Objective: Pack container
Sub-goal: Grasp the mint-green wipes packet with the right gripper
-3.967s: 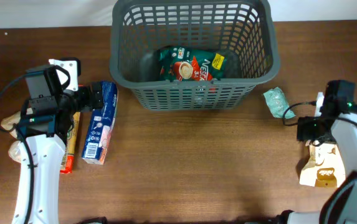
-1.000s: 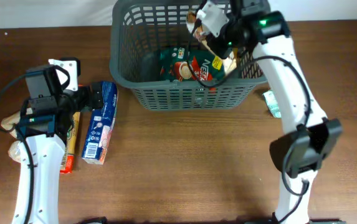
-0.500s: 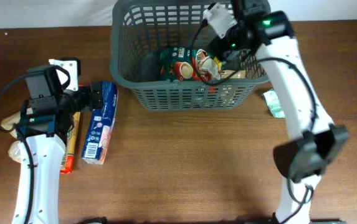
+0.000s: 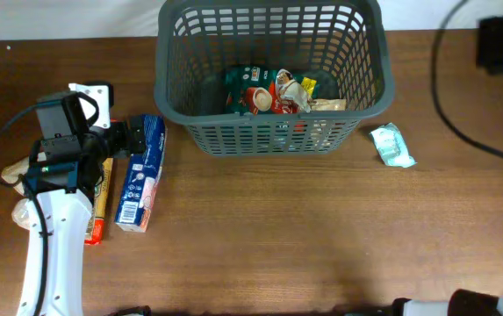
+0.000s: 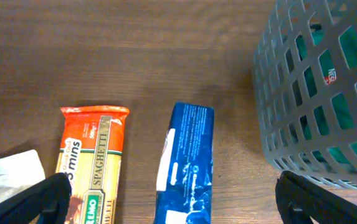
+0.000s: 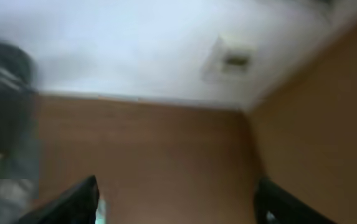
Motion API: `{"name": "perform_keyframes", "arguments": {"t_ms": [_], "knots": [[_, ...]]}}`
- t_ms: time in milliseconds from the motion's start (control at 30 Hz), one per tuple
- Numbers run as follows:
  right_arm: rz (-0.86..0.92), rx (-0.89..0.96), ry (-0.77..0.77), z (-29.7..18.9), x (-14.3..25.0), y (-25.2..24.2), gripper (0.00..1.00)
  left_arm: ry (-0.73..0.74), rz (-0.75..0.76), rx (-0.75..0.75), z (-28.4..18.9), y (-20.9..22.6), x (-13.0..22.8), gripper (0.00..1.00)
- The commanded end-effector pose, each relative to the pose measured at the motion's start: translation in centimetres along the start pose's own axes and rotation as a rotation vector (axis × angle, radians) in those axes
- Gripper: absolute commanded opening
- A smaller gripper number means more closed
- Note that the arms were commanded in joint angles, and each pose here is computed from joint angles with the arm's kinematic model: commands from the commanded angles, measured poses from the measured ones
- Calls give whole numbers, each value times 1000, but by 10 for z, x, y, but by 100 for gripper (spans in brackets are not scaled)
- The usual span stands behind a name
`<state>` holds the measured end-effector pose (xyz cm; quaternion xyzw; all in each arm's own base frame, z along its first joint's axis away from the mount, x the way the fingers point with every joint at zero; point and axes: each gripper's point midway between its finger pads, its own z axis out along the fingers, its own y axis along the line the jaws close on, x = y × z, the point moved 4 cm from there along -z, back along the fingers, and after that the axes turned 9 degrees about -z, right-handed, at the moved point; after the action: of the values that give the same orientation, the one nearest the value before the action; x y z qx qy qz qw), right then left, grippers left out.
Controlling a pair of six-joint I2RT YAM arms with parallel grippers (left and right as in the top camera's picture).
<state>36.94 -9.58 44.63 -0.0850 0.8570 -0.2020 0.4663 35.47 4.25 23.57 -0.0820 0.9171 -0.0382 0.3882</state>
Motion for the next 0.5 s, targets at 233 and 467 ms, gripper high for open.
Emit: {"name": "perform_keyframes", "arguments": {"t_ms": [233, 467], "knots": [[149, -314, 496, 145, 198, 84, 81, -14, -9, 12, -2, -1, -6, 99], [82, -538, 624, 184, 247, 146, 90, -14, -9, 12, -2, -1, -6, 99]]}}
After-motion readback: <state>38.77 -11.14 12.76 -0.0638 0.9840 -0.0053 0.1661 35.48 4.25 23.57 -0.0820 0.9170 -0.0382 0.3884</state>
